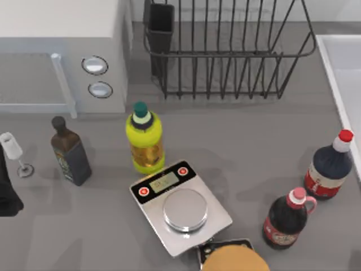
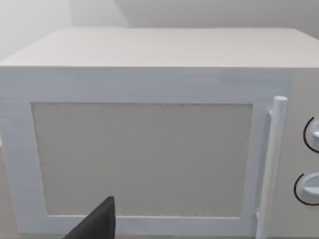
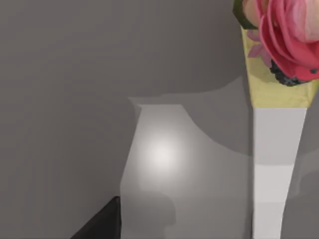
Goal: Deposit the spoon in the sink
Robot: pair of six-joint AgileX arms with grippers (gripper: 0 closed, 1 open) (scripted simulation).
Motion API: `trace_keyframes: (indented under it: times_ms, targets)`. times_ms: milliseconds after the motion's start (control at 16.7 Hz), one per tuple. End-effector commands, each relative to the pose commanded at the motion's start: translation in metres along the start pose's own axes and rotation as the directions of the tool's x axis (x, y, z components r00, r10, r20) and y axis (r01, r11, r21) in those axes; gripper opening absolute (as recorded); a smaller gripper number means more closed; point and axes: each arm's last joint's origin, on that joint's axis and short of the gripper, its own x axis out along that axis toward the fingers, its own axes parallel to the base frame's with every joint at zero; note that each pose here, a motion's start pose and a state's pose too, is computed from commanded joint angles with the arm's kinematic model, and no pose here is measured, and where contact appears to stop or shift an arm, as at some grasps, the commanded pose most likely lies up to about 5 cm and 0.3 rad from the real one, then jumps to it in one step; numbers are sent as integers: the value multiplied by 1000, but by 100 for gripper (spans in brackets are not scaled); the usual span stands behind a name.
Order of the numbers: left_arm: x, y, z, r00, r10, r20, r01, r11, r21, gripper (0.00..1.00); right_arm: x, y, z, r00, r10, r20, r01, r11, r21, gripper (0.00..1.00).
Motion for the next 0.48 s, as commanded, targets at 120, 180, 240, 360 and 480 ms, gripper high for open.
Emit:
trace_keyframes:
  times_ms: [120,180,240,360,480]
  targets:
    - [0,0,0,1000,0,0,0,1000,0,100,-22,-1,2,1000,0,30,0,1000,1,0]
    - [0,0,0,1000,0,0,0,1000,0,100,-25,-2,3,999,-1,32,1,1000,2,0]
    - [0,0,0,1000,0,0,0,1000,0,100,-31,-3,5,999,-2,34,2,1000,2,0]
    - [0,0,0,1000,0,0,0,1000,0,100,-47,-4,8,999,-1,33,1,1000,0,0]
    - [0,0,0,1000,0,0,0,1000,0,100,-68,-4,8,1000,7,16,-7,1000,-1,0]
